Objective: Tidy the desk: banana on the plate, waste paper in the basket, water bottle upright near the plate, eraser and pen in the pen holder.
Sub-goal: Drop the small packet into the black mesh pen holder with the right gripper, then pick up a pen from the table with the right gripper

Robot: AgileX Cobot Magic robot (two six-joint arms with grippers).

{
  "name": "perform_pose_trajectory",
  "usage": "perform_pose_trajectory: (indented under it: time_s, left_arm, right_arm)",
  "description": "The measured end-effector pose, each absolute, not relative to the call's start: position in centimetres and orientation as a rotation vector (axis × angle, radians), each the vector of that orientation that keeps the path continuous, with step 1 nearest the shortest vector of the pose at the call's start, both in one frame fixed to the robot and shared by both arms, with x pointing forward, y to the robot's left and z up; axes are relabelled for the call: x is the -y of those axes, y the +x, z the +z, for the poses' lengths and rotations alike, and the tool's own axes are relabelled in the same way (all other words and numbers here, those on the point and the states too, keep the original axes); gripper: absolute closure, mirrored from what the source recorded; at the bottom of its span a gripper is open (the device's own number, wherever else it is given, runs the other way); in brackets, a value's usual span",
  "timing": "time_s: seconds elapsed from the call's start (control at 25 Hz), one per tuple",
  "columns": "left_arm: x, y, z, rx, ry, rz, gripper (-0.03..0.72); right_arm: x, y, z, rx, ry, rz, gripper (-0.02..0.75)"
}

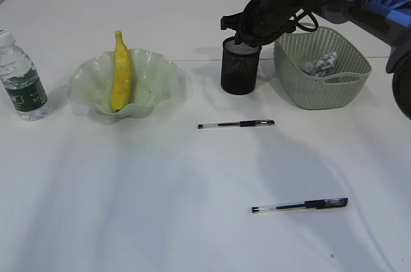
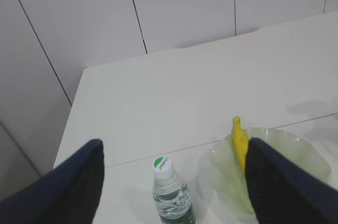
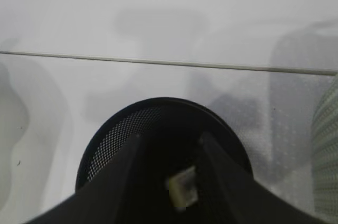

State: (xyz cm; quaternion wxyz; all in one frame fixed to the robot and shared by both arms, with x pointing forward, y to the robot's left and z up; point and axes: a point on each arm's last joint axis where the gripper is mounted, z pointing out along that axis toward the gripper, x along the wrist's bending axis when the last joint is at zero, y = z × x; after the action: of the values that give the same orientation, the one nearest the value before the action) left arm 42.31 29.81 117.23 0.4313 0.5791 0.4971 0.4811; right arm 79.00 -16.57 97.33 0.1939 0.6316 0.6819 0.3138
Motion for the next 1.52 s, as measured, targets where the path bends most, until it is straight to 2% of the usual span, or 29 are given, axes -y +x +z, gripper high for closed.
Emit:
perform_pose_trajectory:
  time_s: [0.24,0.88,1.0,1.36,1.52]
  left_arm:
    - [-29.8,42.3,117.2,-1.240,1.444,1.200,0.095]
    - [-29.8,42.3,117.2,-1.240,1.444,1.200,0.095]
    - [-29.8,42.3,117.2,-1.240,1.444,1.200,0.095]
    - [-29.8,42.3,117.2,-1.240,1.444,1.200,0.095]
    - [-29.8,42.3,117.2,-1.240,1.444,1.200,0.095]
  right_arm:
    - [16.4,78.9,97.4,-1.916,1.795,0.898,0.488]
    - [16.6,77.8,104.1,-1.925,1.777,0.918,0.486]
    - [16.8,77.1,105.7,-1.937,1.779,0.908,0.487]
    - [17.7,73.2,113.9,-1.899,1.733,0.972,0.487]
    - [18.0,72.0,116.2,-1.875,1.716,1.002,0.487]
